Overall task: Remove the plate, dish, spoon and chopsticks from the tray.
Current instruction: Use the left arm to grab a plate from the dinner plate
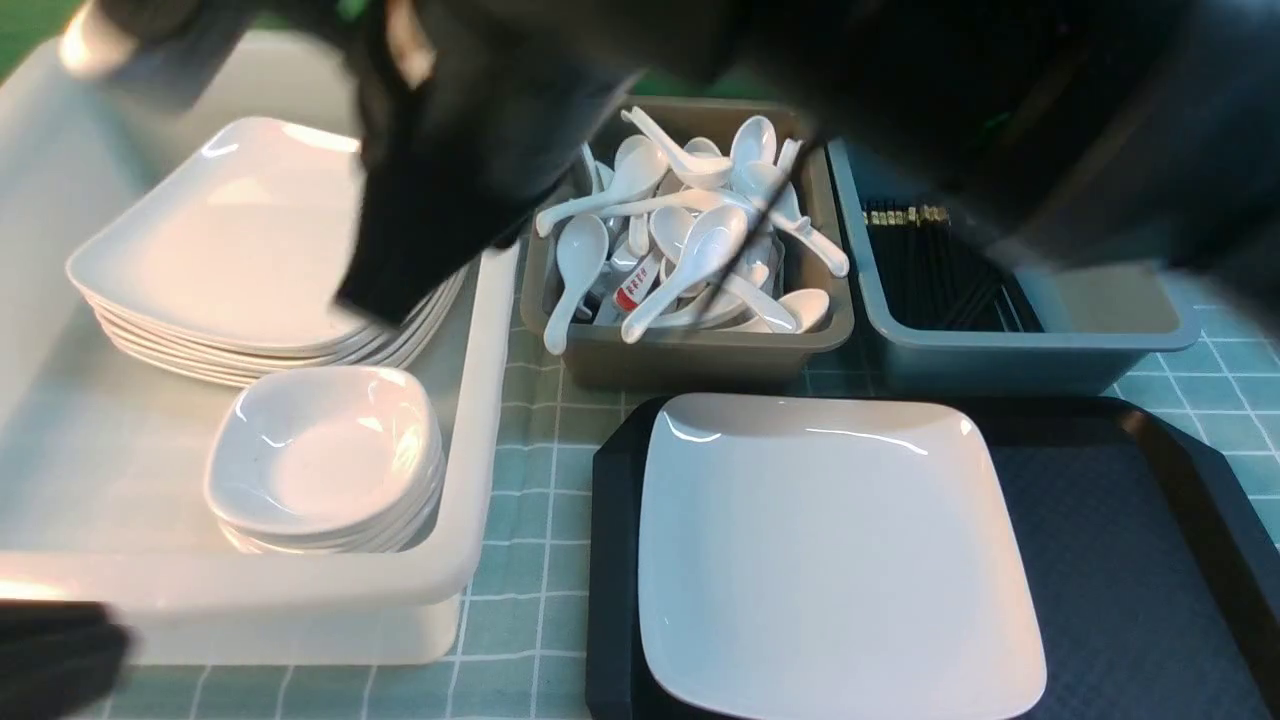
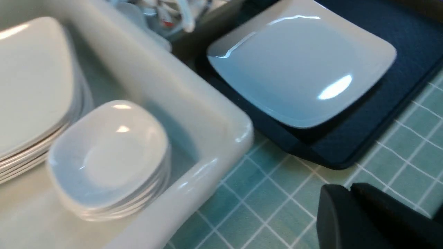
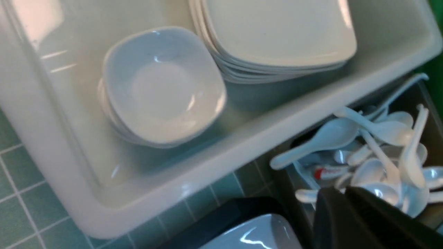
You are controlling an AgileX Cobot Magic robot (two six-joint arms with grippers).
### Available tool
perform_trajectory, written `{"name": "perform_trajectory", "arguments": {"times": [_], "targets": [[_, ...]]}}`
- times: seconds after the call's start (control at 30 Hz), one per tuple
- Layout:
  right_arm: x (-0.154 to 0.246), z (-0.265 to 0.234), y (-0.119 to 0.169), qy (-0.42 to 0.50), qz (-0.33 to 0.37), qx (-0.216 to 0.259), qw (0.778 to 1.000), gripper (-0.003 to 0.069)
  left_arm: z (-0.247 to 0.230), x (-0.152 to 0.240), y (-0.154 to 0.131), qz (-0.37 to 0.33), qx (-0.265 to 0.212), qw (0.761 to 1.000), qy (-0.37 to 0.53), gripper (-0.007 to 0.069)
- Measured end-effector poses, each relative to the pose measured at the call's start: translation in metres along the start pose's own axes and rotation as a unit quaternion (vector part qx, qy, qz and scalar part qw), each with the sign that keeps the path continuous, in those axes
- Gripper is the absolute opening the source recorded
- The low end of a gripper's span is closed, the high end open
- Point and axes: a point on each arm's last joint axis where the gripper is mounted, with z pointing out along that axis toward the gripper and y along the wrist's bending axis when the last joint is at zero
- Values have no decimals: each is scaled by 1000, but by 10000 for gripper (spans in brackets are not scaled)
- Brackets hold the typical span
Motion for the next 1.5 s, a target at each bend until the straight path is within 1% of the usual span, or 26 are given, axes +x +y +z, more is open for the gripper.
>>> {"name": "perform_trajectory", "arguments": {"times": [0.03,0.1,0.17,0.27,0.3,0.33,0.37,0.43,0.53,0.63,0.7,0.77,0.83,0.97,1.03,1.1,1.2,1.27,1.33,1.5], "targets": [[6,-6,-4,3,10,2,1000,33,7,-4,0,15,20,1000,6,18],[18,-25,-11,4,24,7,1000,23,19,-9,1,31,49,998,15,18],[38,-41,-14,15,39,7,999,22,34,-14,3,48,70,996,32,18],[97,-93,-18,21,93,14,995,22,73,-22,5,89,101,988,74,18],[102,-100,-20,15,99,16,995,22,75,-23,4,95,104,987,74,18],[126,-113,-18,25,113,15,993,22,92,-26,2,109,120,983,88,18],[144,-115,-14,30,133,17,990,22,106,-28,-3,130,134,978,92,18],[180,-124,-6,41,164,17,985,22,142,-32,-13,174,160,964,119,18],[228,-135,4,46,212,19,976,22,194,-34,-33,262,179,933,172,18],[261,-145,10,33,248,19,968,22,241,-26,-47,346,177,895,220,37],[278,-154,12,16,264,20,964,22,264,-20,-48,379,165,880,232,79],[286,-158,13,5,273,20,962,22,276,-16,-47,399,158,872,237,127],[296,-169,12,-18,283,20,959,22,288,-11,-47,418,154,863,239,222],[305,-178,11,-40,290,20,956,22,298,-8,-48,444,157,852,231,360],[307,-181,11,-46,292,20,955,22,304,-7,-49,458,158,846,222,417],[309,-181,11,-48,293,20,955,22,309,-6,-49,467,155,844,211,455],[309,-181,11,-47,291,21,955,22,317,-4,-50,480,151,840,203,479],[309,-180,11,-46,290,21,956,24,323,1,-50,492,153,830,213,477],[309,-180,12,-45,289,21,956,27,329,7,-49,504,155,818,228,461],[310,-179,13,-42,289,18,956,33,337,11,-46,525,139,805,238,419]]}}
